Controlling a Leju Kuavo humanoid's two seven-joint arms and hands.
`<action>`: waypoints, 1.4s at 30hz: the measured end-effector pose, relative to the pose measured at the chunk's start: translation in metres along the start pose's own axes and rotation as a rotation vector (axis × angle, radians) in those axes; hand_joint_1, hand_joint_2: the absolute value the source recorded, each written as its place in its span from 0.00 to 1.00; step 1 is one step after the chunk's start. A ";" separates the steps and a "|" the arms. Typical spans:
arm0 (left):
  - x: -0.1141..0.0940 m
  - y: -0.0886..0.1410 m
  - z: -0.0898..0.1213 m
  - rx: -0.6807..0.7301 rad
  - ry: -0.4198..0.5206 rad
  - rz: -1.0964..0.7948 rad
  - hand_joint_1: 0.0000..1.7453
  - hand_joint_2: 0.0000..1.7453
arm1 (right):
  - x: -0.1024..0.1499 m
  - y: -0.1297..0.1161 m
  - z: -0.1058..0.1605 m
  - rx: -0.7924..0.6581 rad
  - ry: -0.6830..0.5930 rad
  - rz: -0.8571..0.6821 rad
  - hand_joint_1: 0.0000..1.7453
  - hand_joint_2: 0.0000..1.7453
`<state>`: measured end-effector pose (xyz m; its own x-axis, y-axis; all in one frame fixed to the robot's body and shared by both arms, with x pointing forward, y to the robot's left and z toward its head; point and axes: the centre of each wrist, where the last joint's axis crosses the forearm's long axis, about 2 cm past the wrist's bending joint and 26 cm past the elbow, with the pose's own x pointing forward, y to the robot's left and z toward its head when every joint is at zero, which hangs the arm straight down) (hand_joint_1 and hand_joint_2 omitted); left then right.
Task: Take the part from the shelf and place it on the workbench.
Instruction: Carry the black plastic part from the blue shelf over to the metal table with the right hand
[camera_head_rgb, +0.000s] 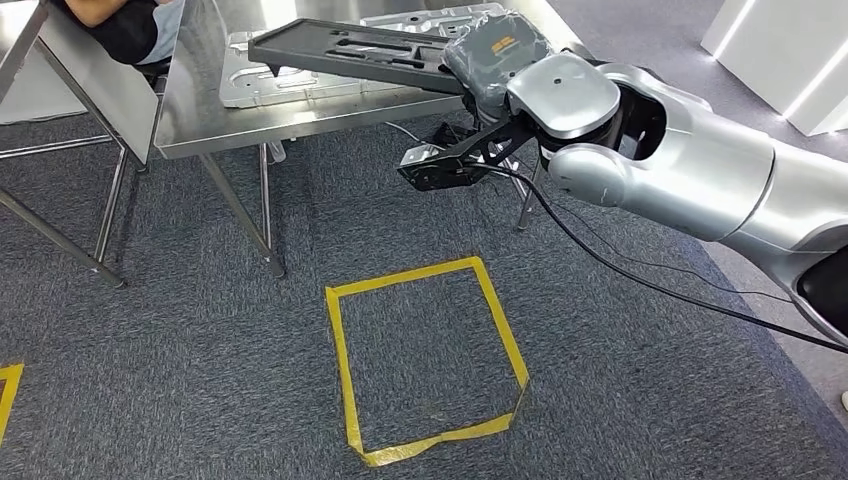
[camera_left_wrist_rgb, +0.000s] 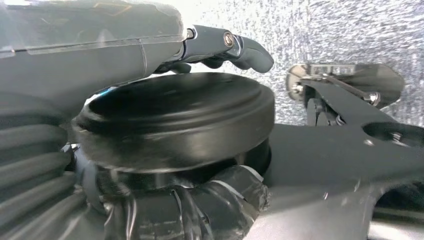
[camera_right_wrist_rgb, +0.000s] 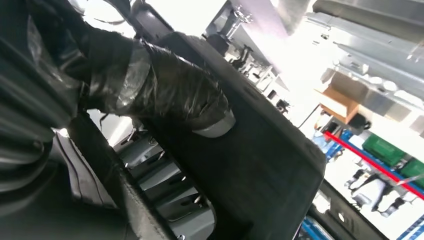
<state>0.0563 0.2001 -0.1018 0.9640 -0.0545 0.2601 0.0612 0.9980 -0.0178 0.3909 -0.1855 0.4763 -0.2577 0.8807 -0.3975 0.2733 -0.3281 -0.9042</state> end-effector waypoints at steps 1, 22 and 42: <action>0.001 0.000 0.000 0.000 0.000 -0.002 0.00 1.00 | 0.001 0.001 0.000 0.003 -0.003 0.000 1.00 1.00; -0.002 -0.001 0.000 0.000 0.001 -0.035 0.00 1.00 | 0.002 0.015 -0.003 0.027 0.007 -0.011 1.00 1.00; -0.001 0.000 0.000 -0.006 -0.009 -0.086 0.00 1.00 | 0.000 0.022 -0.005 0.039 0.022 0.002 1.00 1.00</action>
<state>0.0549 0.1999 -0.1019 0.9528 -0.1395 0.2696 0.1451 0.9894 -0.0008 0.4017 -0.1910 0.4574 -0.2370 0.8872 -0.3959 0.2376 -0.3422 -0.9091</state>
